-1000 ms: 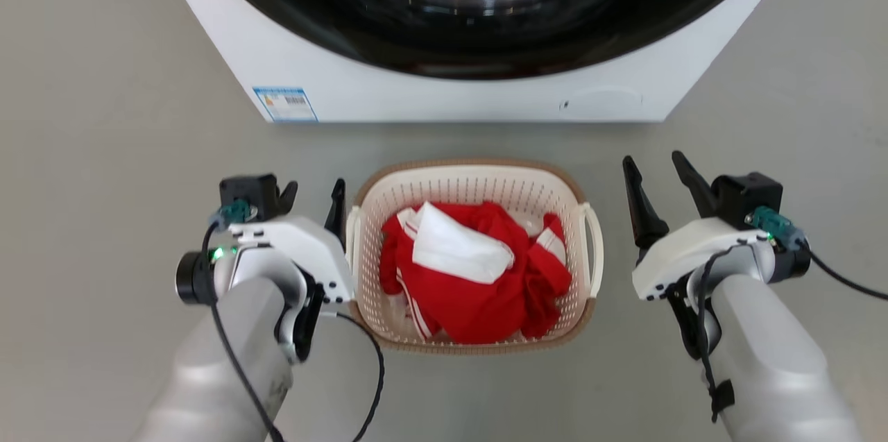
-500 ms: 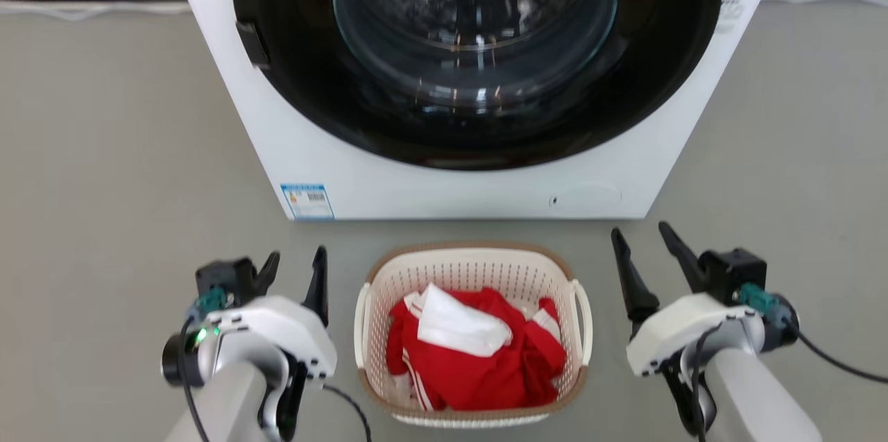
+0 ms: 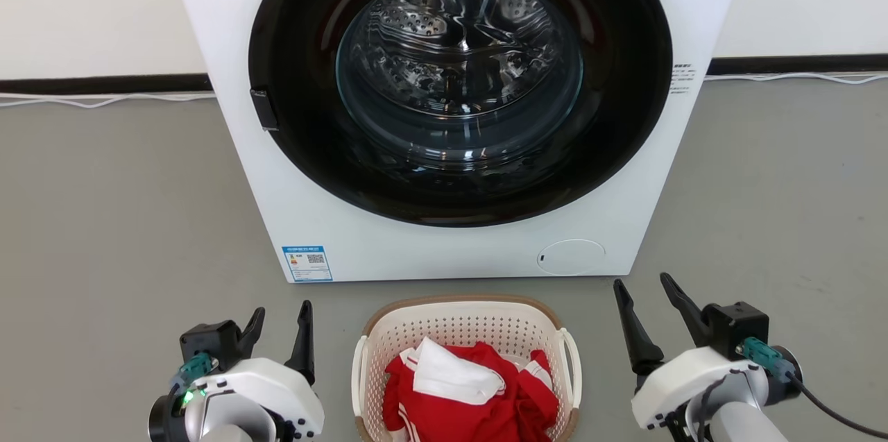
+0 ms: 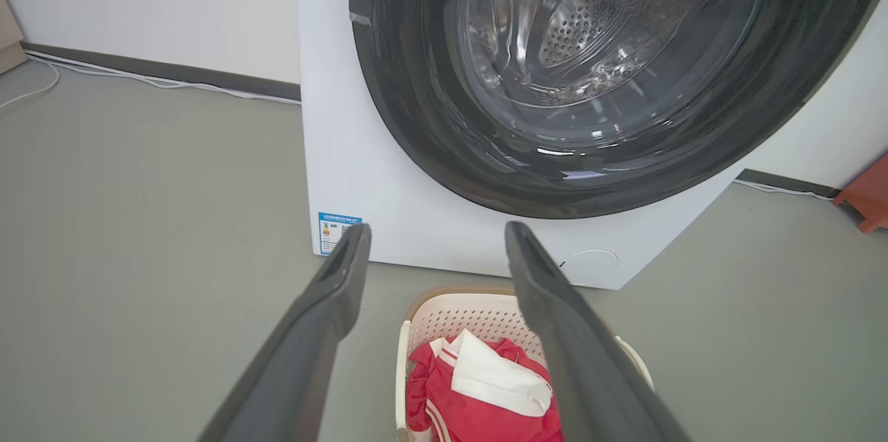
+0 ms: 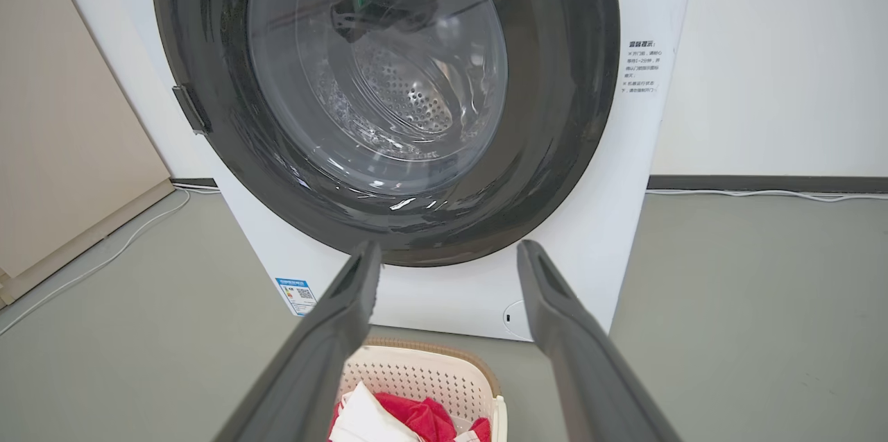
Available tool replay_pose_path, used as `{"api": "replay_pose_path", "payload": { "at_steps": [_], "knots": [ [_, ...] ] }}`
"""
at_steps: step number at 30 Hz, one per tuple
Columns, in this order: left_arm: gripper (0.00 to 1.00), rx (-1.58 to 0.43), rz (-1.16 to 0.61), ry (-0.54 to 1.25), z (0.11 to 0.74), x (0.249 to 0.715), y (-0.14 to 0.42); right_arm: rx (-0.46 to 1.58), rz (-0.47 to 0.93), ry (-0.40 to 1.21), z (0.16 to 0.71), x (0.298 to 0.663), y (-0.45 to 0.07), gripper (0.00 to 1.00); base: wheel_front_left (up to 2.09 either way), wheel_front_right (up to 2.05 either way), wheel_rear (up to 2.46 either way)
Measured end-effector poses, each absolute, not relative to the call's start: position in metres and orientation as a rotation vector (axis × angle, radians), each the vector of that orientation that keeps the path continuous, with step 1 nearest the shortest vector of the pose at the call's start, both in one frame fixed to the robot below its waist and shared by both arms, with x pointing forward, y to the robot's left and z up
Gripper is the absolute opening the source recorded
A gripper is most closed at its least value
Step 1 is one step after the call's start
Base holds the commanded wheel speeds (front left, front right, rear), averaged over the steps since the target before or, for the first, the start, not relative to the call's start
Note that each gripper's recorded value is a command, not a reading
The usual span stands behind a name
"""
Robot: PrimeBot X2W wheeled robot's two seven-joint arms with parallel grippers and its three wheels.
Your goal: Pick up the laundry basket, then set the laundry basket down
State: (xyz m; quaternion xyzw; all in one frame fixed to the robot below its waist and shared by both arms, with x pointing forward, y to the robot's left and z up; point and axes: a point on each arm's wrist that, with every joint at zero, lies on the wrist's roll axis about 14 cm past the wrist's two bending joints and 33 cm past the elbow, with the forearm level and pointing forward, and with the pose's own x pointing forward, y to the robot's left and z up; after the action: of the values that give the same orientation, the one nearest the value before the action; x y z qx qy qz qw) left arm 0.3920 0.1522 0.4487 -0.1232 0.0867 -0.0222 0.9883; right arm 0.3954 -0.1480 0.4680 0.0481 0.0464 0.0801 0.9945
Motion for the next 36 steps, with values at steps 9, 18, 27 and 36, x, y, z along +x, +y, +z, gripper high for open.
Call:
{"api": "replay_pose_path", "payload": {
  "at_steps": [9, 18, 27, 36],
  "knots": [
    [1.0, -0.265, -0.031, 0.147, 0.452, 0.381, 0.154, 0.102, 0.13, 0.087, 0.467, 0.38, -0.159, 1.0, 0.0, 0.0, 0.0],
    [1.0, -0.258, -0.019, 0.14, 0.452, 0.376, 0.158, 0.109, 0.11, 0.082, 0.467, 0.377, -0.165, 1.0, 0.0, 0.0, 0.0],
    [0.0, -0.249, -0.015, 0.177, 0.44, 0.37, 0.156, 0.119, 0.103, 0.123, 0.454, 0.371, -0.164, 0.0, 0.0, 0.0, 0.0],
    [0.0, -0.303, 0.027, 0.317, 0.398, 0.34, 0.158, 0.192, 0.064, 0.252, 0.414, 0.344, -0.166, 0.0, 0.0, 0.0, 0.0]
  ]
}}
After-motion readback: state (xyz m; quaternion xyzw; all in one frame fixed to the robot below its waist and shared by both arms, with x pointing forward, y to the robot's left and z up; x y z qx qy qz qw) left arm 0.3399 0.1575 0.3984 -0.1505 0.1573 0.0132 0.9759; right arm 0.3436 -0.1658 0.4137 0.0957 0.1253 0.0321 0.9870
